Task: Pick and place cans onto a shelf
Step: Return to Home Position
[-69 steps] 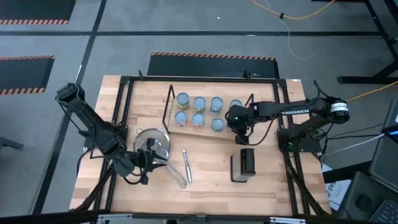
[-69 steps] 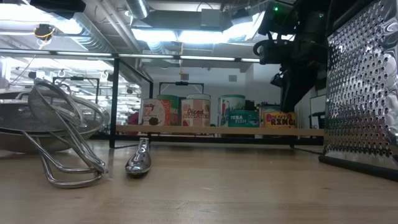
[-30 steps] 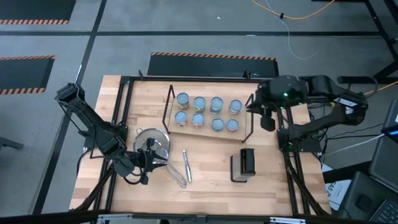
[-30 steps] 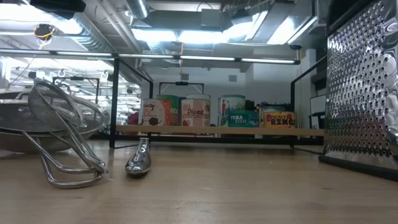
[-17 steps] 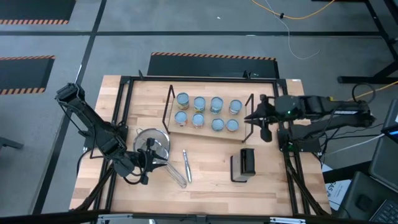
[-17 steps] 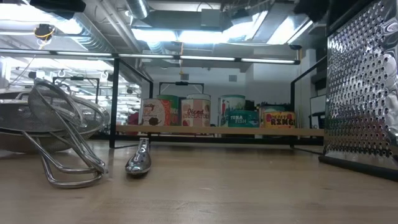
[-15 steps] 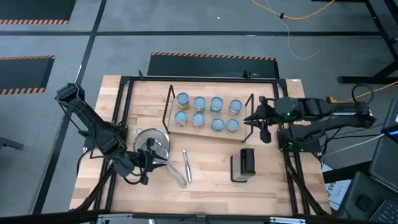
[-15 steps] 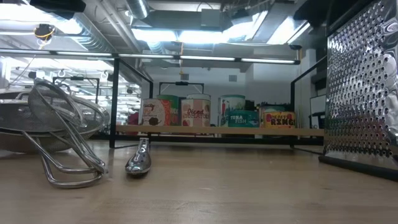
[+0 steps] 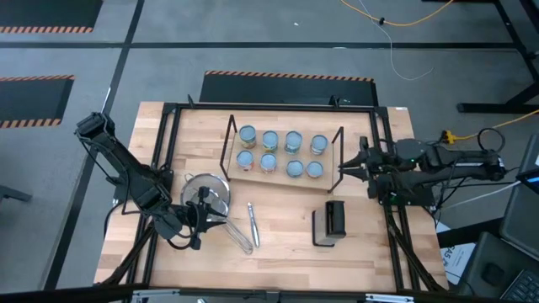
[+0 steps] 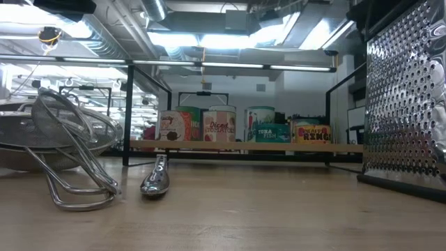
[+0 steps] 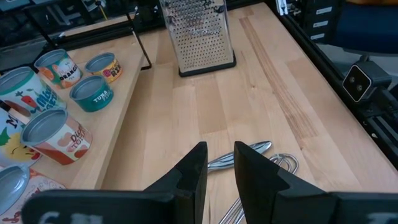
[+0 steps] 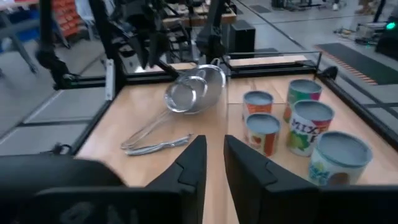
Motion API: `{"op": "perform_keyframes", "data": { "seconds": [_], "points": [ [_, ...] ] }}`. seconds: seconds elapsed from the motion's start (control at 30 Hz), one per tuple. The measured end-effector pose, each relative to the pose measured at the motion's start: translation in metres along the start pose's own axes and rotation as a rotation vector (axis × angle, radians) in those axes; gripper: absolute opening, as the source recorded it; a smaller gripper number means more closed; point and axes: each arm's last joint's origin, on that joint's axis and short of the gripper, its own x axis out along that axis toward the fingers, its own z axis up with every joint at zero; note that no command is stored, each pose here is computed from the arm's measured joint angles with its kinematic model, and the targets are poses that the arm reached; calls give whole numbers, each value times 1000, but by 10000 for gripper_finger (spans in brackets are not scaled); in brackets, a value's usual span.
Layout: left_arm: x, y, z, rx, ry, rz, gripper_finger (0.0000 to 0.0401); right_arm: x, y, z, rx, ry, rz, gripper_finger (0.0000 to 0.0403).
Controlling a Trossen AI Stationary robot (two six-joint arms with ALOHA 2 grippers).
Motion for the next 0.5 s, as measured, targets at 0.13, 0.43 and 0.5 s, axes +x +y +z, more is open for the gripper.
{"op": "perform_keyframes", "data": {
  "seconds": [0.13, 0.43, 0.5],
  "points": [
    [0, 0, 0, 0, 0, 0, 72, -9, 0, -13, 11, -29, 40, 62],
    [0, 0, 0, 0, 0, 0, 72, -21, -2, -37, 14, -97, 47, 62],
    [0, 0, 0, 0, 0, 0, 72, -24, -3, -40, 13, -120, 48, 62]
  ]
}}
